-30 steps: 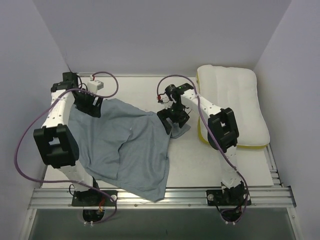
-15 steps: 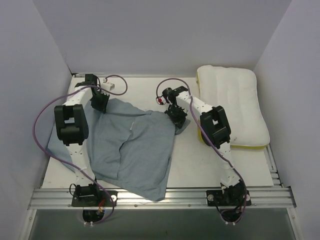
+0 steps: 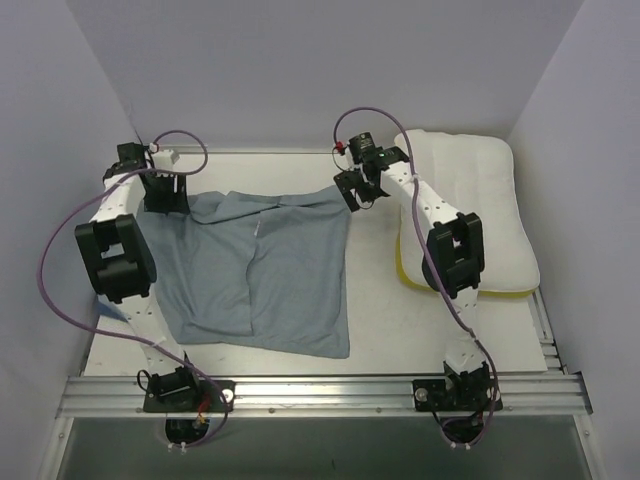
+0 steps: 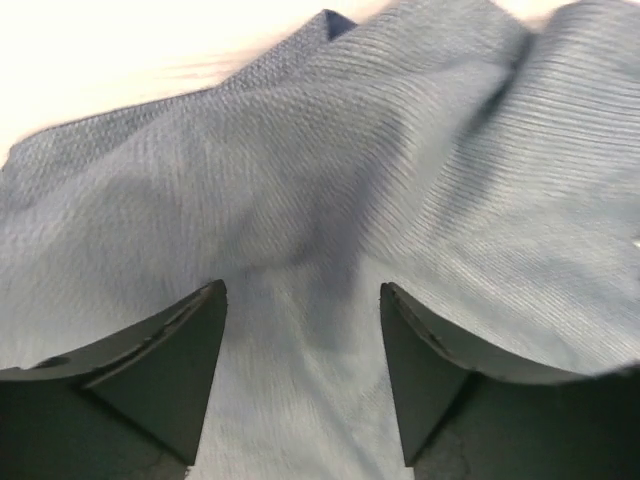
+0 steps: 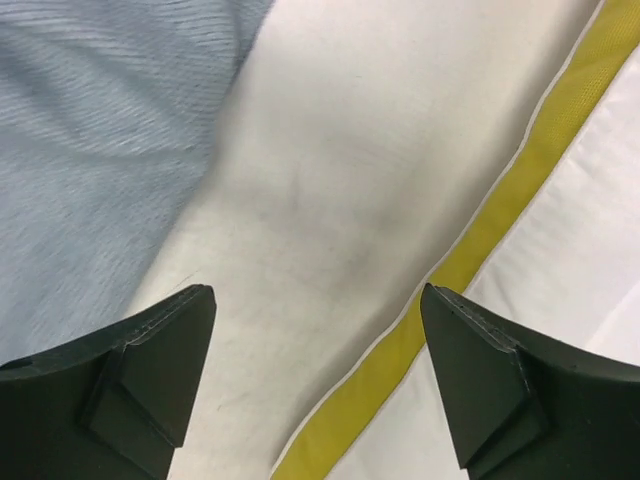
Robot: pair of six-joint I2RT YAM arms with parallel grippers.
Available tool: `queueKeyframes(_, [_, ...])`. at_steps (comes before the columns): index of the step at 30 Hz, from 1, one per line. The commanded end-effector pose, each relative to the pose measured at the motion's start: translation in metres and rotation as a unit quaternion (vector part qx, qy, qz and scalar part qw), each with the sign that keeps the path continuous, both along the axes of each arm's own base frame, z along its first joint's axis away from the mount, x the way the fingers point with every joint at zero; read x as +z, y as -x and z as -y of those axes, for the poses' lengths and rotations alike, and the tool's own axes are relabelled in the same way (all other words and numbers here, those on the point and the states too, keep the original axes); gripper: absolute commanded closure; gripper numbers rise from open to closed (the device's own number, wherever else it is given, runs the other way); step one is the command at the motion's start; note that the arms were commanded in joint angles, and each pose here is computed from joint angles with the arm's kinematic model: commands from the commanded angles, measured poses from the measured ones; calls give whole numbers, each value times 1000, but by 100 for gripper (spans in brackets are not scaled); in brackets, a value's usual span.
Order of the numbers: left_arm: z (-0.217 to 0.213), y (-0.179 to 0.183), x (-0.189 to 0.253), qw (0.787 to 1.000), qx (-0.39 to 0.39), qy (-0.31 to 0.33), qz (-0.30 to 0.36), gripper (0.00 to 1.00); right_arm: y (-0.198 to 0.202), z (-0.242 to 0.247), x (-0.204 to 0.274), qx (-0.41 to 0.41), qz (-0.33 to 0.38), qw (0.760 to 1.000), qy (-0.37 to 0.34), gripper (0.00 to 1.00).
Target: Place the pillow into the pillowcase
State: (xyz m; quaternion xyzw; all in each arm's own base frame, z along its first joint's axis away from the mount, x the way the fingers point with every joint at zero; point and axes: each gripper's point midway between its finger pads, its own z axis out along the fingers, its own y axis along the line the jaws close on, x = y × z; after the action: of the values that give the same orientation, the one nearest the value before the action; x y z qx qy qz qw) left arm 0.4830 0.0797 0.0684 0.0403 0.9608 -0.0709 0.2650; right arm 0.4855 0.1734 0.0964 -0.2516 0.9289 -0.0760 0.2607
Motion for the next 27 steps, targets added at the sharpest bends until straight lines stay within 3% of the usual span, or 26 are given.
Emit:
queueKeyframes(1, [28, -1, 92, 993, -35, 23, 115, 28, 39, -20, 45, 37, -14, 998, -40, 13])
queueKeyframes(4, [59, 30, 111, 988, -83, 8, 130, 27, 79, -44, 53, 52, -66, 989, -119, 18])
queueKeyframes(6, [88, 50, 111, 984, -121, 3, 129, 26, 118, -67, 48, 61, -134, 969, -200, 22])
queueKeyframes(8, [122, 82, 100, 980, -163, -8, 115, 25, 146, -83, 35, 72, -187, 952, -233, 25])
queueKeyframes(12, [157, 125, 70, 977, -196, -44, 75, 25, 172, -90, 16, 87, -229, 941, -233, 28])
queueKeyframes(17, [173, 167, 24, 976, -207, -61, 10, 25, 183, -86, 19, 89, -229, 940, -236, 26])
queueKeyframes(27, [186, 165, -5, 976, -209, -57, -20, 26, 190, -104, -7, 87, -280, 921, -258, 30])
